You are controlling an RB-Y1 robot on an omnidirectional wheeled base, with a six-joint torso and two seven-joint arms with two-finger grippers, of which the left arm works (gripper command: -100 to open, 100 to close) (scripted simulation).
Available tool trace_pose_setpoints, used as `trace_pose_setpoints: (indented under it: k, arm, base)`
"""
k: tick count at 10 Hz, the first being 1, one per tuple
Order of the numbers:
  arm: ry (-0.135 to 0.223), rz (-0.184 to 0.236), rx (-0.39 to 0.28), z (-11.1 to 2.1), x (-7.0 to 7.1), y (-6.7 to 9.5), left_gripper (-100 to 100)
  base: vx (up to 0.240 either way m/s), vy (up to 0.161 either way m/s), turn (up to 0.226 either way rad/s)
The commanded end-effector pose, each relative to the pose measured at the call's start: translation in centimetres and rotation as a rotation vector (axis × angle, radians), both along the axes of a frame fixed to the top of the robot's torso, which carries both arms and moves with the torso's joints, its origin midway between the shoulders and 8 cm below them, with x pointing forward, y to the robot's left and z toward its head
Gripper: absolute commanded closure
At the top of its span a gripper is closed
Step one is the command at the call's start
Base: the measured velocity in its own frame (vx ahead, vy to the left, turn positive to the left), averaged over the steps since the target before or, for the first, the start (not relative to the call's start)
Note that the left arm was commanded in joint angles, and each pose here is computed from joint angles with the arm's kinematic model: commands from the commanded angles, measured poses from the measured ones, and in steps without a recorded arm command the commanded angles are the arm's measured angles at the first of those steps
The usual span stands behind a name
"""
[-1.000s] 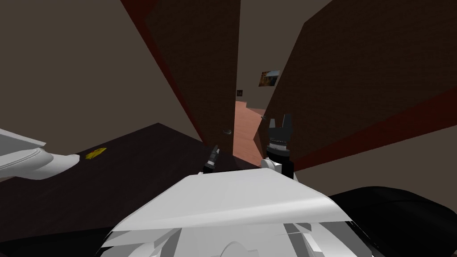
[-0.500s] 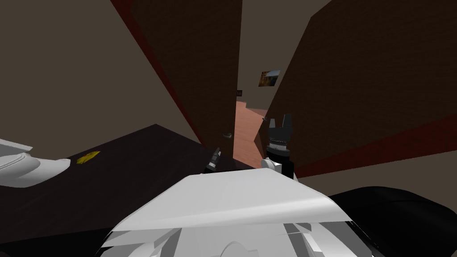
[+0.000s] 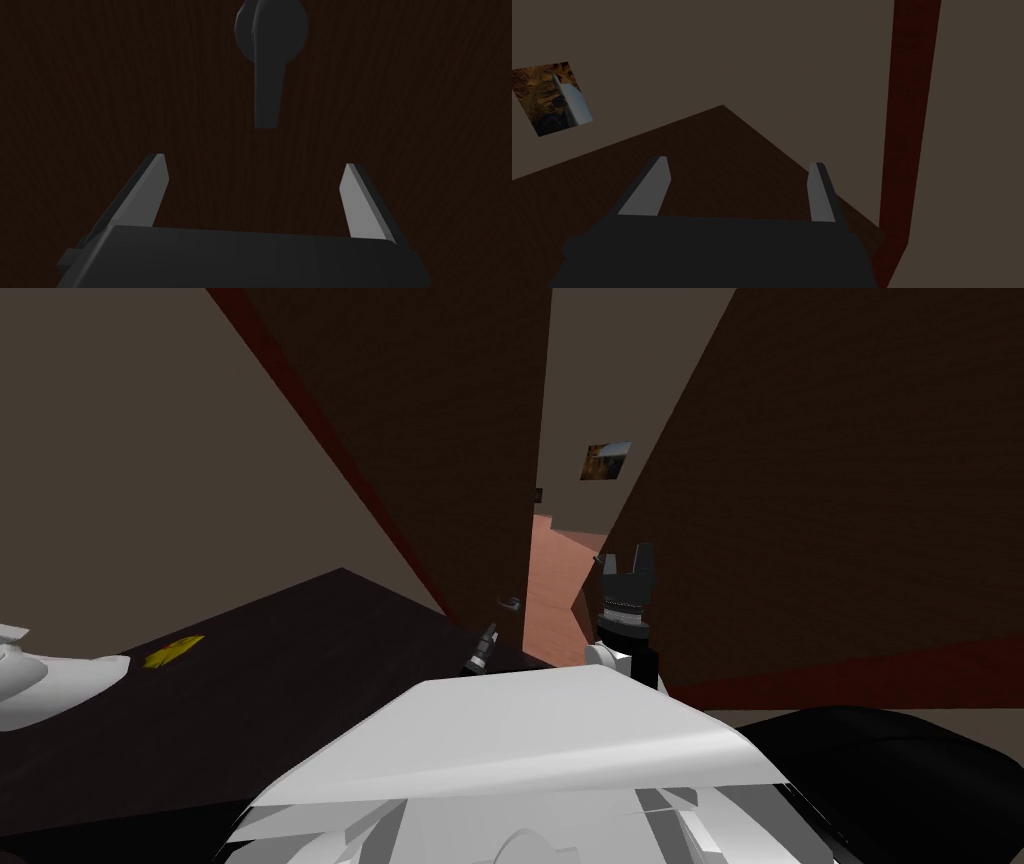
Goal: Push the door open
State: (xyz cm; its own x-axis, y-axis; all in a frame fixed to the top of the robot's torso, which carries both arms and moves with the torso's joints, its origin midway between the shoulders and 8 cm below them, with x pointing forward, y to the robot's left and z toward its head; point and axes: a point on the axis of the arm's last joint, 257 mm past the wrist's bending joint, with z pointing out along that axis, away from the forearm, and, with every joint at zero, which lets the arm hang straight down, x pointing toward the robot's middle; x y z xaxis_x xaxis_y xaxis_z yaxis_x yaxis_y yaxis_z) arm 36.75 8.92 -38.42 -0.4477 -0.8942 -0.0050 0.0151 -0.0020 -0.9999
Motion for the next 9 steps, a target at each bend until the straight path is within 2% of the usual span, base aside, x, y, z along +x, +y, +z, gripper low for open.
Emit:
trace_pose_setpoints:
  k: [1, 7, 8, 9]
  arm:
    - [0.001, 0.004, 0.000, -0.12, 0.18, 0.00, -100]
    - [0.009, 0.026, 0.000, -0.67, 1.07, -0.12, -100]
    - [0.008, 0.023, 0.000, -0.59, 0.99, -0.11, -100]
    - [0.008, 0.023, 0.000, -0.59, 0.99, -0.11, 100]
  base:
    - [0.121, -0.045, -0.036]
    - [0.195, -0.093, -0.035]
    - [0.081, -0.032, 0.000]
    - [-0.008, 0.002, 0.004]
